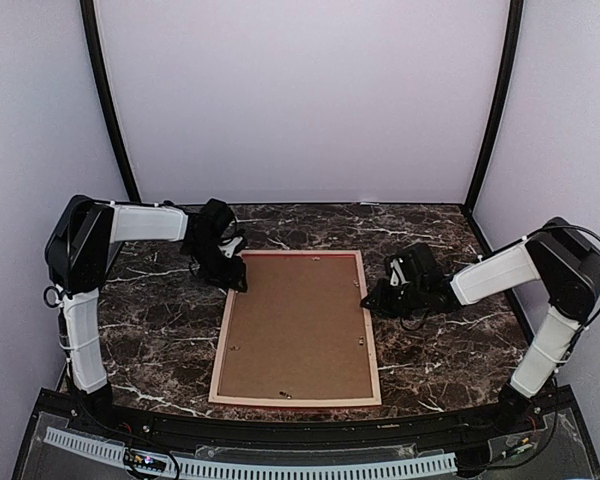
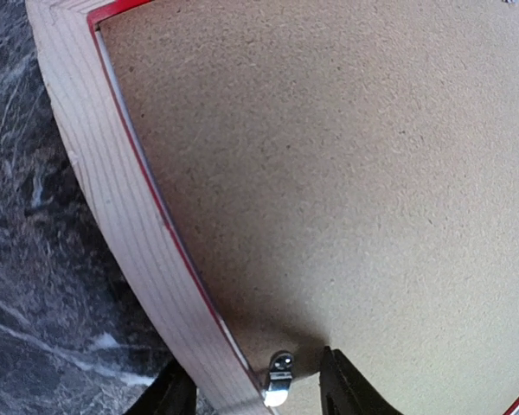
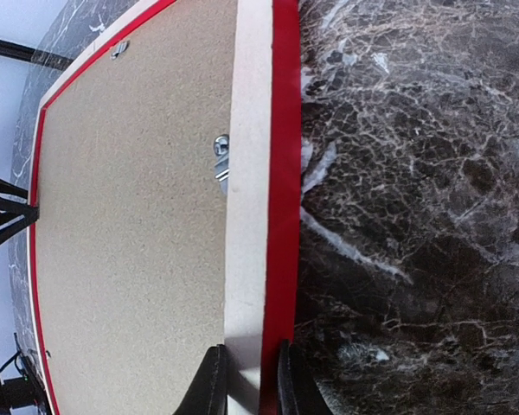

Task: Put the photo into the frame
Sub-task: Press the fastener onto the backboard.

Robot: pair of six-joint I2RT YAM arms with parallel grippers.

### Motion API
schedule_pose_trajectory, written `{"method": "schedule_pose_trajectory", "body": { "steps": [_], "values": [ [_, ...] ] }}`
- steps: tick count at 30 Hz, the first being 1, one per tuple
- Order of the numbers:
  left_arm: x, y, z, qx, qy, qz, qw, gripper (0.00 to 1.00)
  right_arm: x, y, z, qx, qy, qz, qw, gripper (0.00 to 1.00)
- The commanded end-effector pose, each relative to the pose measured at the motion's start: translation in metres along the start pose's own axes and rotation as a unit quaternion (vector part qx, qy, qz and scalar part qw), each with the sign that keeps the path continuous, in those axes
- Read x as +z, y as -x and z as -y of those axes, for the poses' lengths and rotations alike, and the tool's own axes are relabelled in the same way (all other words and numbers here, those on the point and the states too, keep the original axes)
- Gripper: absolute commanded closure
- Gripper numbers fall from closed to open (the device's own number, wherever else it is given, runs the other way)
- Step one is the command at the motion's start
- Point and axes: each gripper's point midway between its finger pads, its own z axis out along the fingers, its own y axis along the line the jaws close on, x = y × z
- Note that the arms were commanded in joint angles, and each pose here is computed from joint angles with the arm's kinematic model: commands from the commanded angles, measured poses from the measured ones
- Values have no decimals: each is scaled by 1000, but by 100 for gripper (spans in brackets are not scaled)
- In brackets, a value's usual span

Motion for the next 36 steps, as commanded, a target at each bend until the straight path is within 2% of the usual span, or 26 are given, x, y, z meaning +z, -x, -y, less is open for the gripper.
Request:
{"method": "schedule_pose_trajectory", "body": {
  "steps": [1,6,14,20,24,28,36],
  "values": [
    [5,23,22,51,-35,21,998,48,1,-63,13,33,-8,-104,994,100],
    [4,26,9,87,8,12,996,43,0,-65,13,38,-1,-103,994,100],
    [-3,13,-12,112,66,-23,991,42,4,-69,15,38,1,-109,993,100],
    [-8,9,-3,96,21,-20,995,42,5,-71,19,40,-5,-109,993,100],
    [-13,9,-4,80,2,-18,997,37,4,-71,21,40,-10,-107,993,100],
    [-20,10,-10,68,-5,-12,998,33,4,-70,22,40,-12,-107,993,100],
    [-21,0,-16,60,-8,-21,998,33,4,-70,22,38,-14,-108,993,100]
  ]
}}
